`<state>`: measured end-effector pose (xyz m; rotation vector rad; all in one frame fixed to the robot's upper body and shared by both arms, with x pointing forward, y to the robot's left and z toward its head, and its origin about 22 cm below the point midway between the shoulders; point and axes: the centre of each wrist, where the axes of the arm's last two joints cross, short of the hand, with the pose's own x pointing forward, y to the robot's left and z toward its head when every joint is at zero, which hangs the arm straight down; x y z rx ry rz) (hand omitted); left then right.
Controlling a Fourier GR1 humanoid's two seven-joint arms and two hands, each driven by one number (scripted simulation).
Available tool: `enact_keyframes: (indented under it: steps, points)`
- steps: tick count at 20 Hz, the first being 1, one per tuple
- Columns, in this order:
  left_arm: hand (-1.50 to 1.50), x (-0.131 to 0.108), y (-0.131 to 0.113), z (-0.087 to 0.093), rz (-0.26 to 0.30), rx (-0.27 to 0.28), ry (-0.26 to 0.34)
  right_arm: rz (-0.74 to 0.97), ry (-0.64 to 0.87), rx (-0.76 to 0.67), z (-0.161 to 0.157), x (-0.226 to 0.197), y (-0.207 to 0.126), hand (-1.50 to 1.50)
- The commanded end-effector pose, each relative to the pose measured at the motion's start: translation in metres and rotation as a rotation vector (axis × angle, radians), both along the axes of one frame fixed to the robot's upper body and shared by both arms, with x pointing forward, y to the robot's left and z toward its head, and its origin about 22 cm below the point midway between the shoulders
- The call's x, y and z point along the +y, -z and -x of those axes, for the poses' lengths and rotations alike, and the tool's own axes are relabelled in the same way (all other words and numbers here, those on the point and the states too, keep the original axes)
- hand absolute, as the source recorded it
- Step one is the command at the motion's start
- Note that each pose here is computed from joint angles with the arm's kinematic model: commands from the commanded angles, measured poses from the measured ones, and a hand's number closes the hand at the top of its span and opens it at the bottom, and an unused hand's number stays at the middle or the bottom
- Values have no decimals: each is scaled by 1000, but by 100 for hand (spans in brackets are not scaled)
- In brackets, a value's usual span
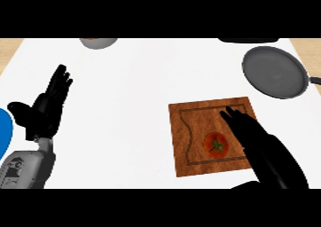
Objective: Pick the tomato from the cutting board and place it in the pan
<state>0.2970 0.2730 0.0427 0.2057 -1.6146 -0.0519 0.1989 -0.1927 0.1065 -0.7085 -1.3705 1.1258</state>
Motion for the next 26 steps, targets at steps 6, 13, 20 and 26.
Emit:
enact_keyframes:
  steps: [6, 13, 20, 26]
  points:
    - [0, -7, -11, 3, -9, -12, -3, 80, -19, 50, -18, 0, 23, -150]
    - [0, -11, -8, 7, -3, -1, 7, 261, 41, 108, -4, 6, 30, -150]
    - [0, 23, 0, -2, 12, -10, 7, 278, 55, 137, -30, 27, 32, -150]
    - [0, -3, -21, 3, 17, 7, 10, 285, 39, 145, -39, 58, 63, -150]
